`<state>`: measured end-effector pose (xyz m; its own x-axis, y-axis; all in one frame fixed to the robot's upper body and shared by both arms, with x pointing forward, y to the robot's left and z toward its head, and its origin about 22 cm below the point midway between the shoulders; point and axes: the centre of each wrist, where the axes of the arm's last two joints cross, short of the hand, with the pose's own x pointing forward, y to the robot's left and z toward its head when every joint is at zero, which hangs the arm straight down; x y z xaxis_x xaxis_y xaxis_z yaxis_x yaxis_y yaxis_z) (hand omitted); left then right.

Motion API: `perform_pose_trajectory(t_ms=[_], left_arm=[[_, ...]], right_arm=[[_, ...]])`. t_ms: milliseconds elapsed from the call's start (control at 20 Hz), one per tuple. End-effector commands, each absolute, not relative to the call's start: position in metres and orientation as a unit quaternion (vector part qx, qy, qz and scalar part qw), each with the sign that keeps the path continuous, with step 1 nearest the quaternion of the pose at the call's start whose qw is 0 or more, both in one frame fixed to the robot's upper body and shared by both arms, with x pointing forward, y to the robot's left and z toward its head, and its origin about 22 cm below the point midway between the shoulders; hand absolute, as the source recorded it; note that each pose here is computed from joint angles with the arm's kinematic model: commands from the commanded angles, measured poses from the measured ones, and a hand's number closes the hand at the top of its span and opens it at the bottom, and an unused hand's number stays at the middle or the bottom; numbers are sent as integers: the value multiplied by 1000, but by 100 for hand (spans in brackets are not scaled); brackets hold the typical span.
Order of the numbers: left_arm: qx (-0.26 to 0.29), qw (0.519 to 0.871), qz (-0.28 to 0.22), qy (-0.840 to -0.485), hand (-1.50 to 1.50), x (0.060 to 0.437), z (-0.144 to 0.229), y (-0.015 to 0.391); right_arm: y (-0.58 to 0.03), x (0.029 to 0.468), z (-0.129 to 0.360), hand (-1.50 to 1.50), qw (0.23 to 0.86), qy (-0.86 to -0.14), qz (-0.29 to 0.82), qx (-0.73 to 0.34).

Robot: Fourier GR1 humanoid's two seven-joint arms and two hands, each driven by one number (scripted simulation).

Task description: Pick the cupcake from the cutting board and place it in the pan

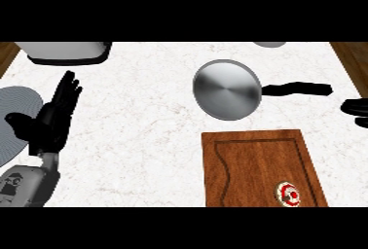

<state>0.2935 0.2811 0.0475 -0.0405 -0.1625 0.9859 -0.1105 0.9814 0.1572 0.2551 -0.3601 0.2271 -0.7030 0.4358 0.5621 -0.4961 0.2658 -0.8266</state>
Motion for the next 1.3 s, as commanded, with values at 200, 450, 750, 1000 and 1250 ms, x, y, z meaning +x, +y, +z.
perform_pose_trajectory(t_ms=[200, 450, 750, 1000, 1250], left_arm=[[93, 685, -20, -722, 0, 288, 50, 266], [96, 687, -17, -720, 0, 294, 67, 268], [93, 689, -20, -718, 0, 306, 57, 280], [93, 685, -22, -723, 0, 296, 50, 280], [82, 685, -17, -724, 0, 298, 41, 270]], right_arm=[[-344, 233, 221, -150, 372, -662, 647, 66], [-340, 224, 202, -150, 406, -636, 655, 41], [-323, 231, 172, -150, 424, -631, 650, -3], [-308, 237, 160, -150, 424, -600, 679, 4], [-303, 231, 147, -150, 415, -588, 693, 18]])
